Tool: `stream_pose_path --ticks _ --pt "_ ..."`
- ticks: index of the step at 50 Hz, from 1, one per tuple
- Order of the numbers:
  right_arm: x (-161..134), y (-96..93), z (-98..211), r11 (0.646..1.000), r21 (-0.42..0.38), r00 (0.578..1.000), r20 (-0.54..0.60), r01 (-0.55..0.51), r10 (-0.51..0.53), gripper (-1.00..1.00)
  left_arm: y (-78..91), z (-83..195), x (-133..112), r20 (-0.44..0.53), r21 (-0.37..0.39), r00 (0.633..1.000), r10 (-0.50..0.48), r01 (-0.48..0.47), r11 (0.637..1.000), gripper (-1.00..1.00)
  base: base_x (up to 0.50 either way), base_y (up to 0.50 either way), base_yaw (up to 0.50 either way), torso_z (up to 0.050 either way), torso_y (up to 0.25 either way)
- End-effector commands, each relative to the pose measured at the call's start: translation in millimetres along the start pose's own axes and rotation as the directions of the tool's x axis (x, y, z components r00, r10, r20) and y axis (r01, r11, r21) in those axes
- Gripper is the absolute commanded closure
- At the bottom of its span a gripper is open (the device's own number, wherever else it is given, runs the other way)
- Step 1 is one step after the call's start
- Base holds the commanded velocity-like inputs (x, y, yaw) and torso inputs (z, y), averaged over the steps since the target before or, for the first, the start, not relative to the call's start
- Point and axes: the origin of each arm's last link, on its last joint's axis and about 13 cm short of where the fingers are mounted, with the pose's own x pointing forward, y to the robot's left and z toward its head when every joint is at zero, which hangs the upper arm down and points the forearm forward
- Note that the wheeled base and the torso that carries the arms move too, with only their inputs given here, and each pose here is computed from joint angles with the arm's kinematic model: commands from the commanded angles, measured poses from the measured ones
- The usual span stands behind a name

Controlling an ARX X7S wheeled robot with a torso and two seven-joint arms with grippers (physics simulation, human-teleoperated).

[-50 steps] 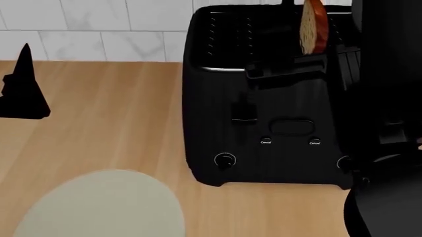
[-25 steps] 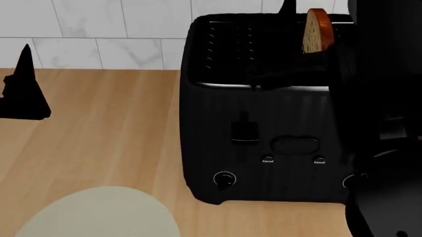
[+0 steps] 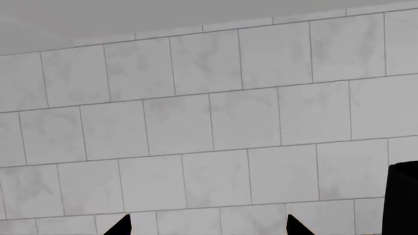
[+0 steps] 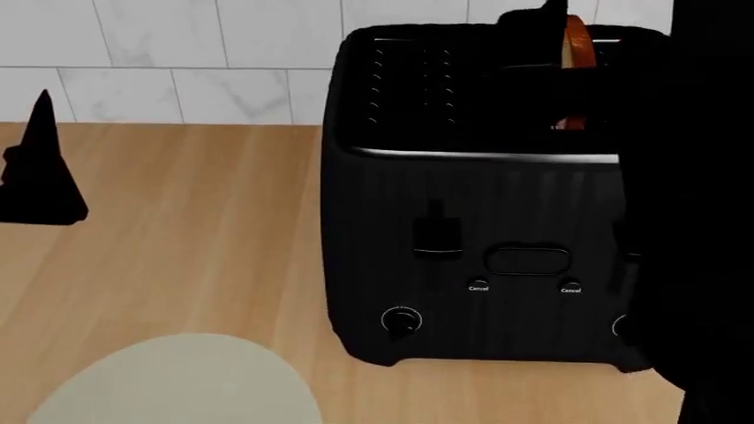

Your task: Place the toasted item on a plate.

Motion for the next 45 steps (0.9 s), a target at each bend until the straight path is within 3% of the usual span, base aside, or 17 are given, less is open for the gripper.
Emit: stream_pose_path --ticks 1,11,45 --pt "11.7 0.2 5.6 0.996 0.087 0.995 -0.096 -0.016 0.024 -1.00 1.7 -1.4 -2.2 -0.004 0.003 1.000 0.005 -0.005 1.000 -1.00 0.00 0.00 0.00 0.000 0.000" --pt "25.3 1.5 0.5 0.995 0.094 0.977 -0.208 -0.017 0.036 -1.00 2.9 -0.6 -2.4 -0.004 0.005 1.000 0.013 -0.013 1.000 -1.00 0.00 0.00 0.00 0.000 0.000" --pt "66.0 1.5 -23.3 0.997 0.079 0.944 -0.328 -0.005 0.031 -1.00 4.2 -2.3 -4.8 -0.007 0.013 1.000 0.016 -0.016 1.000 -1.00 0.00 0.00 0.00 0.000 0.000"
